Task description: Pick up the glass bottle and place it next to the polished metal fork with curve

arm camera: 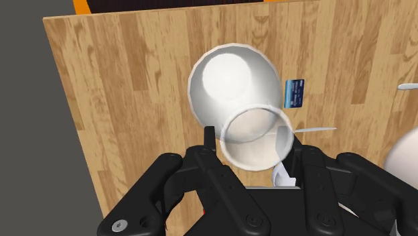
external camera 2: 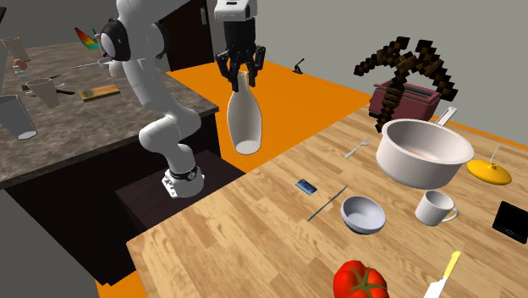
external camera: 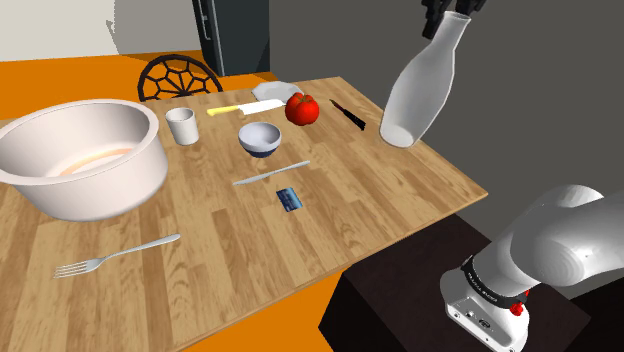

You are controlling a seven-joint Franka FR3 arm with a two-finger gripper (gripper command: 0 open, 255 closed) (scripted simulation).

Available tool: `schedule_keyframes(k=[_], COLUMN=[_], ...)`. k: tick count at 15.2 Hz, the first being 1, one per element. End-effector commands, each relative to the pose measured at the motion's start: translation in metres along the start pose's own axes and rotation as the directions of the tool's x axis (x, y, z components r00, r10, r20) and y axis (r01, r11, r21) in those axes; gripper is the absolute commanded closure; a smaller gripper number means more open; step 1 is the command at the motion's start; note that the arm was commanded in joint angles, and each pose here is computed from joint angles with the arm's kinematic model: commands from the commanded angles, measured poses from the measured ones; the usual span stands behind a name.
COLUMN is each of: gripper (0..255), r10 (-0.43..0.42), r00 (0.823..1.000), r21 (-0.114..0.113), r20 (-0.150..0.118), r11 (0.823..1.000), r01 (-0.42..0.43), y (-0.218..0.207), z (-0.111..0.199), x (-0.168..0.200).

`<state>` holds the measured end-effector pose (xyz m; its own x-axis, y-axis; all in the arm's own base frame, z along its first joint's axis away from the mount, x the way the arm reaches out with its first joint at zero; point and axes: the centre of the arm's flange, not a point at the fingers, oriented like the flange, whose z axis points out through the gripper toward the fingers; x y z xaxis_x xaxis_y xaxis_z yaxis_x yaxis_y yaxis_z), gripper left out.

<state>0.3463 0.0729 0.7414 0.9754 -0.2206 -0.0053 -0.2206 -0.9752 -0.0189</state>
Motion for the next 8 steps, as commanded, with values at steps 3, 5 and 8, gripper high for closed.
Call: schedule_keyframes(k=[3,5,8], gripper=[255,255,255], r10=[0.000,0.000,0.000], r00=[1.000,1.000,1.000], r21=[0.000,0.000,0.000], r20=[0.000,0.000,0.000], r11=[1.000,1.000,1.000], r01=[0.000,0.000,0.000], y=[-0.001,-0.001,-0.001], z=[-0.021,-0.032,-0.048], x=[0.000,0.000,0.000])
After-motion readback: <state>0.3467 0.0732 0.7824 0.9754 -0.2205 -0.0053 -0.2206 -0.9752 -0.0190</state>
